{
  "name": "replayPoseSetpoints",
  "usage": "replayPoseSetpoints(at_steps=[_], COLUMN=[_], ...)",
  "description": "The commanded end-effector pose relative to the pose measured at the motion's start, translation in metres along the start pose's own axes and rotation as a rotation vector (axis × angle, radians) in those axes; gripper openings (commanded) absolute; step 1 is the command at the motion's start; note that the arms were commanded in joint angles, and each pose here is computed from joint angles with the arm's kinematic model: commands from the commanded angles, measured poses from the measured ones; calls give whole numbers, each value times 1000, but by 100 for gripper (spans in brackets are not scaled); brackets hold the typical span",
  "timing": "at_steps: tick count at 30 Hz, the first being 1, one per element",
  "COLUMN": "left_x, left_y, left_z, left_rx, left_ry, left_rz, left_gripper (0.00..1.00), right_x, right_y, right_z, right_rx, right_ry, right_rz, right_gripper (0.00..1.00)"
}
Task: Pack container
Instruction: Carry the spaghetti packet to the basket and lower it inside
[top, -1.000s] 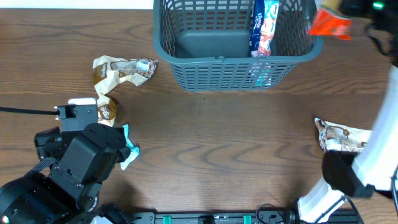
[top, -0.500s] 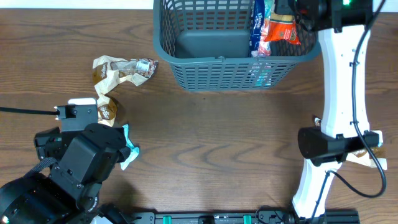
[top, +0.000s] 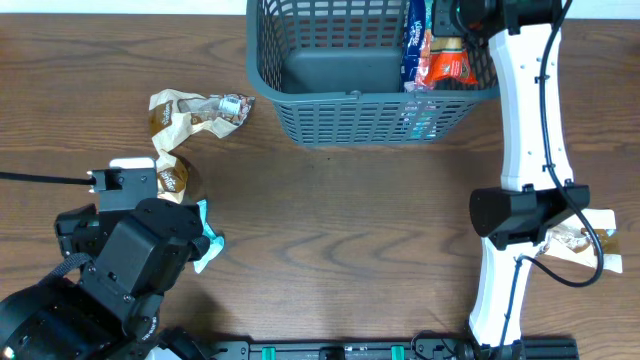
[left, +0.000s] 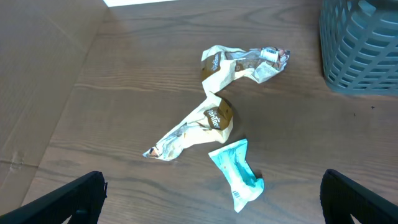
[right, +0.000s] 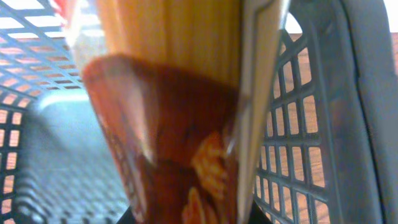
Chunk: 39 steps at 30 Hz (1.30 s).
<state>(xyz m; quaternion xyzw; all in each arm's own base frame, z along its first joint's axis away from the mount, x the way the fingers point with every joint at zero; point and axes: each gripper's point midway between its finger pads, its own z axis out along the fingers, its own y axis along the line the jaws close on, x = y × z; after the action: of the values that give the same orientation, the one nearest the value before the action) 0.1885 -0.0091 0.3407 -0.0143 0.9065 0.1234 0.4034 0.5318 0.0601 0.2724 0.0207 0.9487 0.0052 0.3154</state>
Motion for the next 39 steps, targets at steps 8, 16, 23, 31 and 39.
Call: replayPoseSetpoints(at_steps=[8, 16, 23, 31, 39], left_x=[-2, -2, -2, -2, -2], left_y=[2, 2, 2, 1, 2], left_z=[-2, -2, -2, -2, -2], left_rx=[-2, -2, -2, -2, -2], left_ry=[-7, -7, -7, -6, -7], left_rz=[6, 6, 6, 6, 6], left_gripper=[99, 99, 99, 99, 99], right_x=[11, 16, 16, 12, -28], right_y=[-9, -13, -14, -13, -9], right_z=[23, 32, 32, 32, -18], right_rx=[52, 65, 66, 63, 31], right_ry=[55, 75, 79, 62, -117], right_rz=[-13, -12, -11, -9, 3], right_gripper=[1, 2, 40, 49, 69])
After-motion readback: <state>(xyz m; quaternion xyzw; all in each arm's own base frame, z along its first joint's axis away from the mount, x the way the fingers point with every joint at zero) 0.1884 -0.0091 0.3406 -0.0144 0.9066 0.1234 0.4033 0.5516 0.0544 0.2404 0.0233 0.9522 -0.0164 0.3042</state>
